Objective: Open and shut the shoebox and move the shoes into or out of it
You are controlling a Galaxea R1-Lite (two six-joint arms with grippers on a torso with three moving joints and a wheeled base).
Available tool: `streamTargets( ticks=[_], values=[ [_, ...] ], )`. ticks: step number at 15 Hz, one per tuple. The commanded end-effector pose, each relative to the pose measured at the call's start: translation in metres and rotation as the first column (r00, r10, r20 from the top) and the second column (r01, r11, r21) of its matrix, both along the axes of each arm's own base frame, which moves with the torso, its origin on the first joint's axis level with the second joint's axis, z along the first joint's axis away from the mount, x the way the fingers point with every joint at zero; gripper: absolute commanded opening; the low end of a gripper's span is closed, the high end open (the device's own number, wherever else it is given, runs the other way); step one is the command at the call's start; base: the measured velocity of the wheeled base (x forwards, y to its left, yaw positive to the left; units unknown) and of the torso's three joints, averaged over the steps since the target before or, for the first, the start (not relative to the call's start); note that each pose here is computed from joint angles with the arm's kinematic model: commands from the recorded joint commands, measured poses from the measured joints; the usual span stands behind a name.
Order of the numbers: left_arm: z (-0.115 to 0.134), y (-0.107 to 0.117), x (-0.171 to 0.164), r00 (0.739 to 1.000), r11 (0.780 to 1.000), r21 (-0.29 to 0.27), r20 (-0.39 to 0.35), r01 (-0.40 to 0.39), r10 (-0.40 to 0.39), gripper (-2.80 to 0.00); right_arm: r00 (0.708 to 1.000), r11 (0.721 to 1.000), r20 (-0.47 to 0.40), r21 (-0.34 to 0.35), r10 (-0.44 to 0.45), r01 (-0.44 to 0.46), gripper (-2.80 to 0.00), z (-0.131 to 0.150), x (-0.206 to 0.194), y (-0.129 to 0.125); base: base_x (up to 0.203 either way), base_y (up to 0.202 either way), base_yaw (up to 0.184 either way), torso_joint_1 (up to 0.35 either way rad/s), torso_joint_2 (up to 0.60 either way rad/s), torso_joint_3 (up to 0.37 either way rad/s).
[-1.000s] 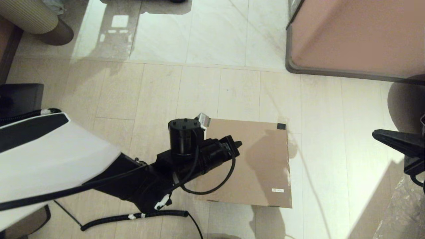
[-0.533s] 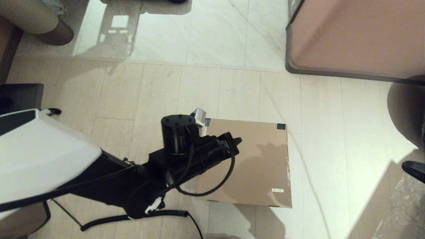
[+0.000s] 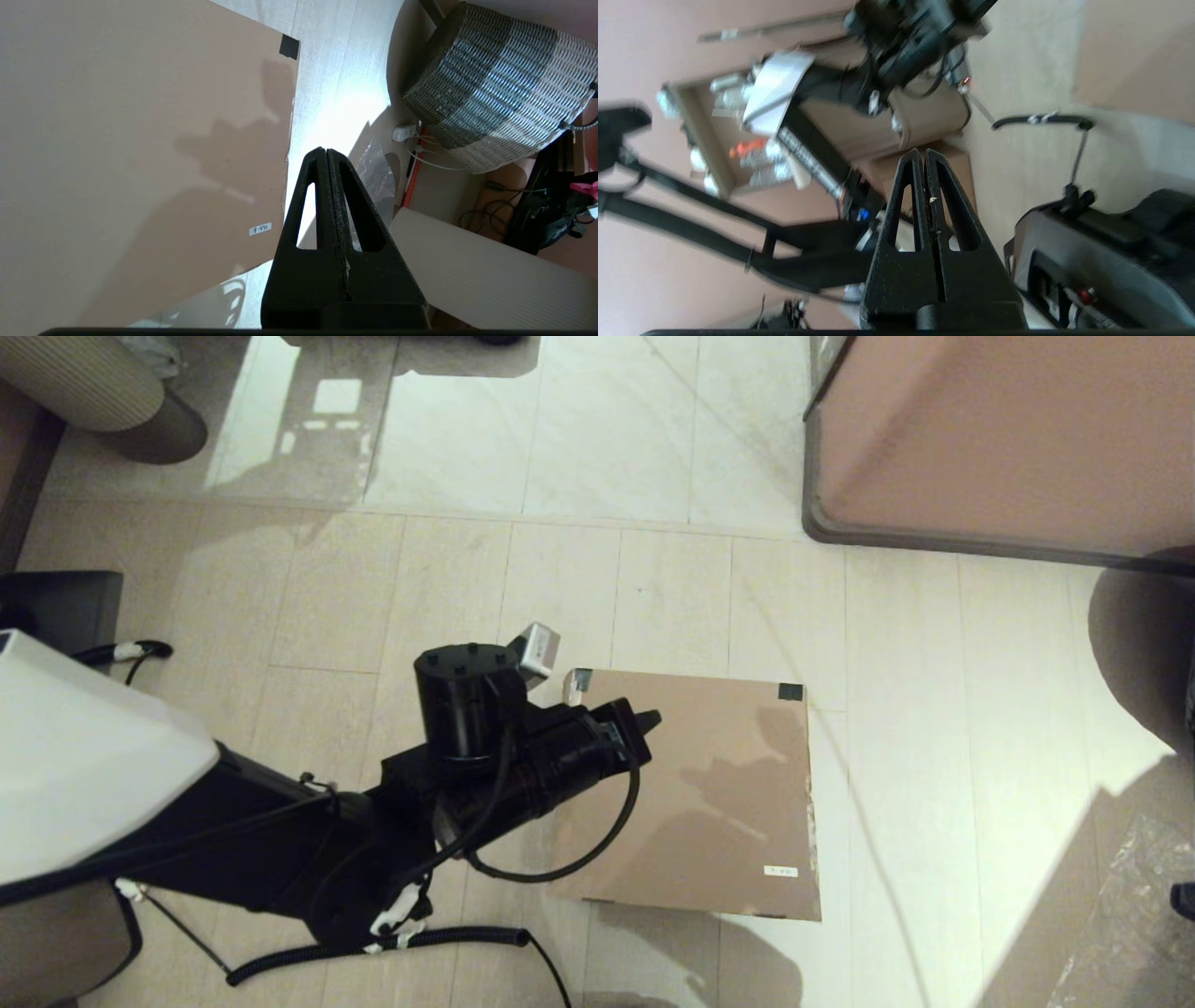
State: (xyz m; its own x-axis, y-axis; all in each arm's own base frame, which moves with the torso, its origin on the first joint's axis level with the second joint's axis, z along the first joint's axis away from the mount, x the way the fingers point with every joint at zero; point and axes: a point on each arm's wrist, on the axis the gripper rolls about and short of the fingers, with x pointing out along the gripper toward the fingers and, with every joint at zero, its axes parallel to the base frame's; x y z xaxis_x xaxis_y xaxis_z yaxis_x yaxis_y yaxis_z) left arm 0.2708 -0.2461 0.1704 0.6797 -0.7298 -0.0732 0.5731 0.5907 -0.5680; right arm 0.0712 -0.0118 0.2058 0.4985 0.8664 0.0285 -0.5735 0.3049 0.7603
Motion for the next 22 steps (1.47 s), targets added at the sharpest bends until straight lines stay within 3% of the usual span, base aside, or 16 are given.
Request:
streamTargets(
  ticks=[1, 3, 5, 7, 10, 12, 14, 17, 18, 19, 22],
  values=[
    [-0.002, 0.007, -0.003, 1.000, 1.000, 0.009, -0.006, -0.010, 0.010, -2.80, 0.998, 0.998, -0.001, -0.005, 0.066, -0.067, -2.80, -0.008, -0.012, 0.010, 0.000, 0.000, 0.000, 0.000, 0.00, 0.000],
    [-0.013, 0.029, -0.015, 0.997, 0.996, 0.064, -0.032, -0.064, 0.066, -2.80, 0.996, 0.996, -0.042, 0.017, 0.083, -0.082, -2.80, -0.015, -0.011, 0.010, 0.000, 0.000, 0.000, 0.000, 0.00, 0.000],
    [-0.001, 0.059, -0.029, 0.991, 0.989, 0.062, -0.010, -0.135, 0.136, -2.80, 0.997, 0.998, -0.059, 0.027, 0.057, -0.055, -2.80, -0.016, -0.010, 0.008, 0.000, 0.000, 0.000, 0.000, 0.00, 0.000],
    [0.004, 0.102, -0.047, 0.974, 0.971, 0.080, 0.013, -0.225, 0.225, -2.80, 0.986, 0.996, -0.165, 0.084, -0.004, 0.018, -2.80, -0.024, -0.006, 0.002, 0.000, 0.000, 0.000, 0.000, 0.00, 0.000],
    [-0.013, 0.174, -0.088, 0.919, 0.900, 0.188, 0.049, -0.393, 0.391, -2.80, 0.956, 0.979, -0.277, 0.143, -0.102, 0.146, -2.80, -0.034, -0.004, -0.008, 0.000, 0.000, 0.000, 0.000, 0.00, 0.000],
    [-0.030, 0.201, -0.123, 0.889, 0.861, 0.233, 0.049, -0.453, 0.454, -2.80, 0.959, 0.980, -0.265, 0.137, -0.103, 0.143, -2.80, -0.033, -0.005, -0.008, 0.000, 0.000, 0.000, 0.000, 0.00, 0.000],
    [-0.048, 0.215, -0.151, 0.877, 0.834, 0.288, 0.054, -0.471, 0.477, -2.80, 0.960, 0.981, -0.262, 0.135, -0.102, 0.142, -2.80, -0.033, -0.003, -0.009, 0.000, 0.000, 0.000, 0.000, 0.00, 0.000],
    [-0.044, 0.232, -0.164, 0.824, 0.746, 0.351, 0.192, -0.566, 0.534, -2.80, 0.965, 0.983, -0.241, 0.124, -0.106, 0.139, -2.80, -0.030, 0.000, -0.011, 0.000, 0.000, 0.000, 0.000, 0.00, 0.000],
    [-0.040, 0.237, -0.170, 0.799, 0.706, 0.373, 0.262, -0.602, 0.542, -2.80, 0.965, 0.983, -0.241, 0.124, -0.106, 0.139, -2.80, -0.030, 0.001, -0.011, 0.000, 0.000, 0.000, 0.000, 0.00, 0.000],
    [-0.037, 0.240, -0.179, 0.780, 0.681, 0.380, 0.324, -0.626, 0.535, -2.80, 0.964, 0.982, -0.243, 0.125, -0.106, 0.139, -2.80, -0.030, 0.001, -0.012, 0.000, 0.000, 0.000, 0.000, 0.00, 0.000],
    [-0.042, 0.243, -0.222, 0.767, 0.645, 0.421, 0.420, -0.638, 0.485, -2.80, 0.966, 0.983, -0.235, 0.120, -0.109, 0.140, -2.80, -0.030, 0.002, -0.012, 0.000, 0.000, 0.000, 0.000, 0.00, 0.000]
  ],
)
